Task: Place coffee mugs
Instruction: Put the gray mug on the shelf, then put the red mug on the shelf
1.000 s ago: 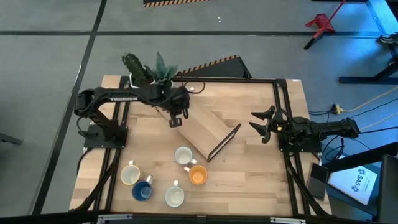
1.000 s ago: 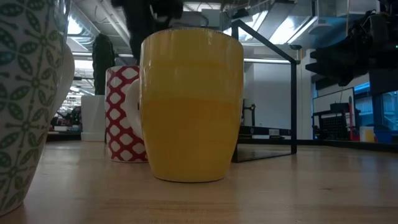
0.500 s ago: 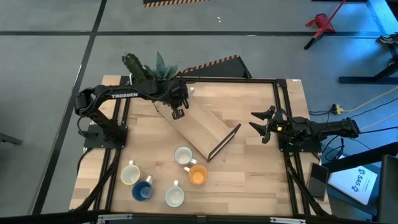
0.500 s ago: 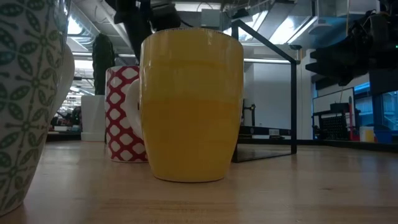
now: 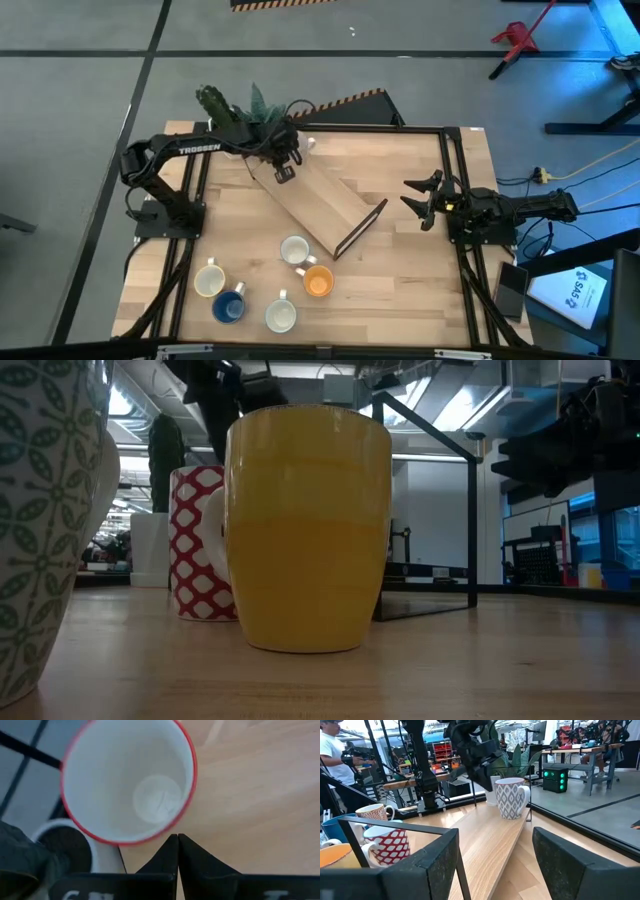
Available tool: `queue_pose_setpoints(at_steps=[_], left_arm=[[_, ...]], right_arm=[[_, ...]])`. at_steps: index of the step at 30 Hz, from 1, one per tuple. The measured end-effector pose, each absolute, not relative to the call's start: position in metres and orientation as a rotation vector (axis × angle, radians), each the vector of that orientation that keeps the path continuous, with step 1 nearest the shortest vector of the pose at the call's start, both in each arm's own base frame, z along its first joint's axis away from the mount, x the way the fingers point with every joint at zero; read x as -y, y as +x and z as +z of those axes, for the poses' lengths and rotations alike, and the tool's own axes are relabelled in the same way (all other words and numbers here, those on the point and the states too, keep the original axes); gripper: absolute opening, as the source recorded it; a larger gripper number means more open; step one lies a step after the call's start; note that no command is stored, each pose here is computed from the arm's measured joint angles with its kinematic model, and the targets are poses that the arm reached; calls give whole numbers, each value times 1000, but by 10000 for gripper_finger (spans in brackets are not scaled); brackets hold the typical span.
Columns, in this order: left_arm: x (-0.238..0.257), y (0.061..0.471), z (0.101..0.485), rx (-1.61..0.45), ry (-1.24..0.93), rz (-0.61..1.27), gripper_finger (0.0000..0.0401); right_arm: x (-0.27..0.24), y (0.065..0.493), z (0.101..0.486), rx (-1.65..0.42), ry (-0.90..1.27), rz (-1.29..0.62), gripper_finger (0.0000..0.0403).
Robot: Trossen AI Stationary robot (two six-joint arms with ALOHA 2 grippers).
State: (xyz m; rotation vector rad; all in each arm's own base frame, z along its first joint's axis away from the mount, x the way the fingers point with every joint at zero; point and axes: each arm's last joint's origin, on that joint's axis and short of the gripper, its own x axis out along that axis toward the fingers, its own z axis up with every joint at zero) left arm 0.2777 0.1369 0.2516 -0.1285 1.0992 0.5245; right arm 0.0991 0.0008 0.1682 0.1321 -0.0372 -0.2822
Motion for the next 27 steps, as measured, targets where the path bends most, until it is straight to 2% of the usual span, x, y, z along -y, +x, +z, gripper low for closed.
queue_pose_setpoints(at_steps=[4, 7, 13, 19, 27], left_arm=[[-118, 270, 265, -1118, -149, 474, 0], [-95, 259, 295, -1083, -172, 415, 0], [-41, 246, 329, -958, -368, 108, 11], [6, 267, 317, -1001, -249, -36, 61], [19, 306, 260, -1202, -150, -138, 132]], right_arm=[[-1, 99, 168, 37, 132, -282, 241], [-1, 99, 168, 37, 130, -282, 241], [-1, 99, 168, 37, 130, -282, 241], [-1, 99, 168, 36, 129, -282, 241], [-1, 99, 168, 36, 129, -275, 241]])
